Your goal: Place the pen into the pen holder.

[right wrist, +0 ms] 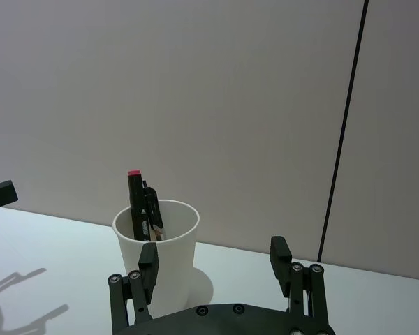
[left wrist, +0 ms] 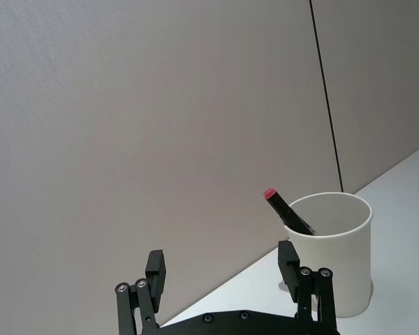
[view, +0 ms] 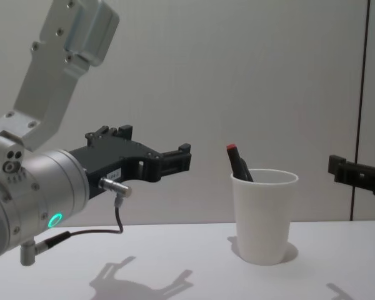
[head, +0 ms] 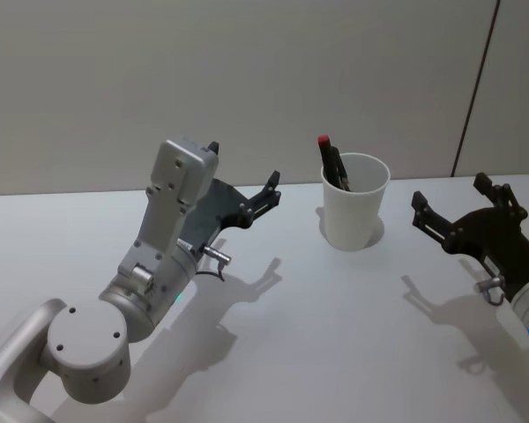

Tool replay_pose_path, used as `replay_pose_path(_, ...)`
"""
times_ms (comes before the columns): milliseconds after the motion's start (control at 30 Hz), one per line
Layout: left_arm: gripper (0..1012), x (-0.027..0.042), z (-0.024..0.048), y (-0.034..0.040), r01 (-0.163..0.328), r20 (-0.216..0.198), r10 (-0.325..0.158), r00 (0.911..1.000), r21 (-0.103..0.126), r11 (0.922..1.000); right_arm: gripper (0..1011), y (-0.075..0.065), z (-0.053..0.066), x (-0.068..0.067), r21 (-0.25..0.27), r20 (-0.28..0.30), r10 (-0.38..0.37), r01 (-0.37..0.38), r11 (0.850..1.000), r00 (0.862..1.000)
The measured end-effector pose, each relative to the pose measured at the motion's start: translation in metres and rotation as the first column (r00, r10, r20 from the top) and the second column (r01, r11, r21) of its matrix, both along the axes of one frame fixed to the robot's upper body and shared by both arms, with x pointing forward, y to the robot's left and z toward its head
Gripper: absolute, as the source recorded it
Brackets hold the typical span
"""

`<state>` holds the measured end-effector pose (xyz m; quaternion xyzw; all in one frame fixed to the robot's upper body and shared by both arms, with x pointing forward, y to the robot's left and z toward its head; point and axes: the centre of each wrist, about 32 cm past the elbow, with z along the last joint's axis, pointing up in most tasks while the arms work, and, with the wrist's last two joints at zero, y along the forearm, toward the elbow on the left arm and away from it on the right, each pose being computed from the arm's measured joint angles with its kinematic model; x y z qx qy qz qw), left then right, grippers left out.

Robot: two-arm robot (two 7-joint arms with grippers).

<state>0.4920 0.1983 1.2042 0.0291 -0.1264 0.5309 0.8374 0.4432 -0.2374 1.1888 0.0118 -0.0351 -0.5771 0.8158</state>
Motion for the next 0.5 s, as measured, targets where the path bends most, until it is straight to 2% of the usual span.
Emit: replay_pose_path(500,1001,0.0000,0.0003,0.0001,0.000,0.000,0.000,1.0000,0.000,1.0000,1001,0.0003,0.0000,0.0001,0.001,0.001,0.001,-0.001,1.000,1.000)
